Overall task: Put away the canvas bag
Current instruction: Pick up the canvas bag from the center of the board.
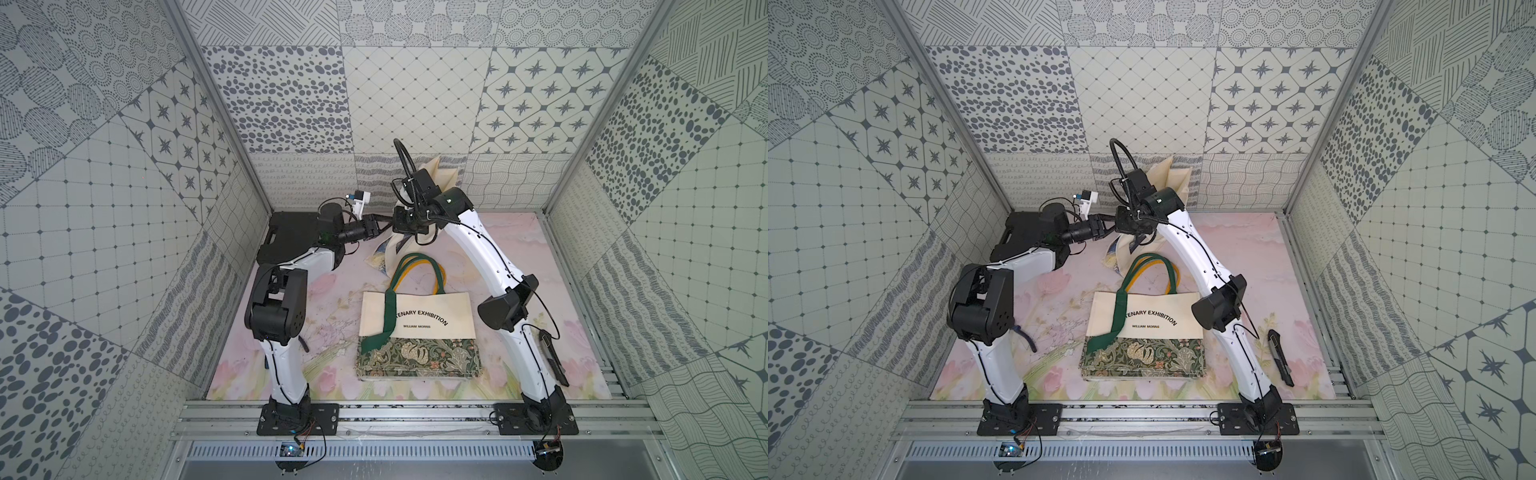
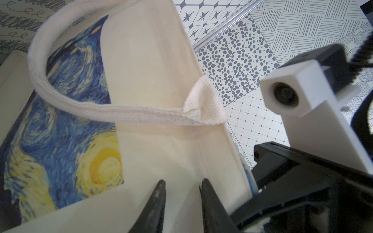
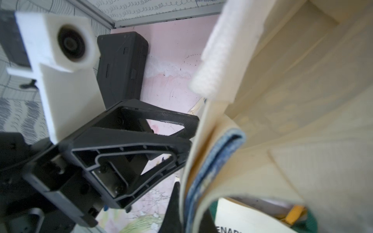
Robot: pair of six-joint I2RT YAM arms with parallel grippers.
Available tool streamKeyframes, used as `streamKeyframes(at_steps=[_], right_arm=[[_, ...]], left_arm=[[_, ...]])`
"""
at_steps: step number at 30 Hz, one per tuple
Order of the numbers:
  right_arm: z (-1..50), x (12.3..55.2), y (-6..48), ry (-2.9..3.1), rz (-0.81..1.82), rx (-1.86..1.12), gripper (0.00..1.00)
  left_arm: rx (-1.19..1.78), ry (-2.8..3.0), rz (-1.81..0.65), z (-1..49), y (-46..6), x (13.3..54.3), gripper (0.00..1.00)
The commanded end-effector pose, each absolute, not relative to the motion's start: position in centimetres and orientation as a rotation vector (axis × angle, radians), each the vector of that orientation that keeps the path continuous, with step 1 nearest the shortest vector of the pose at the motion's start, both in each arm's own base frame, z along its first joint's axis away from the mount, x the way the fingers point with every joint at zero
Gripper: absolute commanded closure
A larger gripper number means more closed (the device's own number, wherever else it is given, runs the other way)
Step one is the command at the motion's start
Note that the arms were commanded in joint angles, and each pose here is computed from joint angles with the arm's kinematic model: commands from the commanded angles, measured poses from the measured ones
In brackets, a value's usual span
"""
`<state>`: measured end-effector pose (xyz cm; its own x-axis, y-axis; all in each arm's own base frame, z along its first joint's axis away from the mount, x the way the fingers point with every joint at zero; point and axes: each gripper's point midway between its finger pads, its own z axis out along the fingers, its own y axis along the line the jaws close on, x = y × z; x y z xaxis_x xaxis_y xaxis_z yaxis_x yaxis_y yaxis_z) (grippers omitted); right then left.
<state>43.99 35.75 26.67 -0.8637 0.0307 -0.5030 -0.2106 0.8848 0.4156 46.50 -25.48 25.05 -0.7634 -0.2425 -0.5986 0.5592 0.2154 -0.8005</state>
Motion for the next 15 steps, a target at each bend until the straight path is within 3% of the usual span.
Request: streamKeyframes(at_steps=[1, 6, 10, 15], right_arm=[[28.9, 44.3, 34.9, 2.475, 0.61, -0.128, 1.0], [31.5, 45.0, 32.5, 2.404, 0.561, -0.105, 1.0], [34.9, 46.1, 28.9, 2.312, 0.502, -0.078, 1.0], [39.6, 45.2, 25.0, 2.22, 0.492, -0.07, 1.0]], left_arm=[[0.374, 1.832, -1.574, 26.5, -24.7, 46.1, 0.67], [0.355, 1.794, -1.442, 29.6, -21.7, 46.0, 0.61], [0.437, 1.793, -1.241, 32.3, -21.2, 43.4, 0.5], [0.544, 1.776, -1.165, 35.4, -22.4, 38.5, 0.42]])
